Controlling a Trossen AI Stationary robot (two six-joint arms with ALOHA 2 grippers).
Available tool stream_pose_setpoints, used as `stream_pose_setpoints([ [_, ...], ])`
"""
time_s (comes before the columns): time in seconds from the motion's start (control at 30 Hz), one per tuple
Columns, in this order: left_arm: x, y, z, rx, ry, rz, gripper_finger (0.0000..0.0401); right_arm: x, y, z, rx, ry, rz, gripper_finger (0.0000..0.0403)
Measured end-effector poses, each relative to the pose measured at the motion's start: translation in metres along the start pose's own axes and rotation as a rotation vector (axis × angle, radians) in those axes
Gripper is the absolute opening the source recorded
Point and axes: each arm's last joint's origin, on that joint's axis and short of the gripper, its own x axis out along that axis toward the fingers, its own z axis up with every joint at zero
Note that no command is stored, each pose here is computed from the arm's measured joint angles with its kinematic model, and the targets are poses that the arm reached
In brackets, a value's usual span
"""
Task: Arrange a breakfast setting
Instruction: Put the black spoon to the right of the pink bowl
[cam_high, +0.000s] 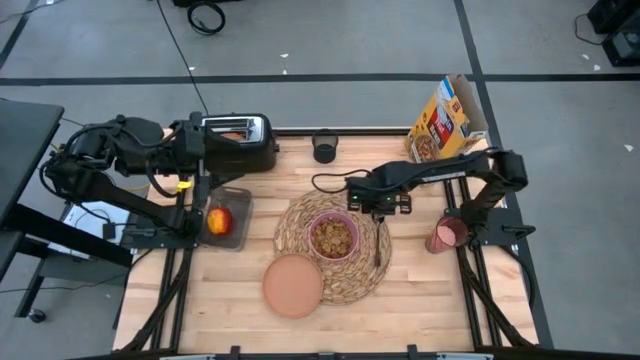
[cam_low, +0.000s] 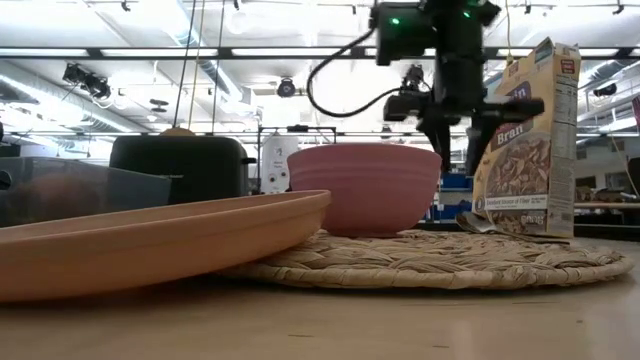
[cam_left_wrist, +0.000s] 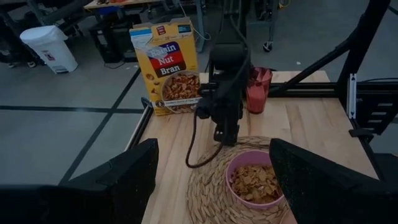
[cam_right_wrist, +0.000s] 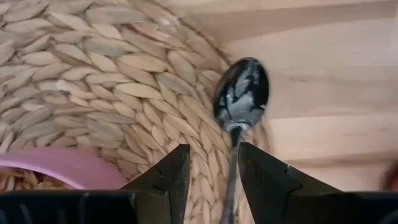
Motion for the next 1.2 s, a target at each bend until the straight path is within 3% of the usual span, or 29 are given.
stream_pose_setpoints([
  [0.2,0.000,0.000,0.003,-0.021,-0.029,0.000,0.0314,0.026,-0.023,0.001,0.009,0.048,0.085,0.0142],
  [0.67,0.000,0.000,0.008,-0.068,-0.083,0.002,0.0314,0.069,-0.024,-0.016,-0.040,0.137,-0.023,0.0133],
  [1.2,0.000,0.000,0.008,-0.093,-0.081,0.009,0.0314,0.069,-0.022,-0.017,-0.063,0.135,-0.012,0.0017],
])
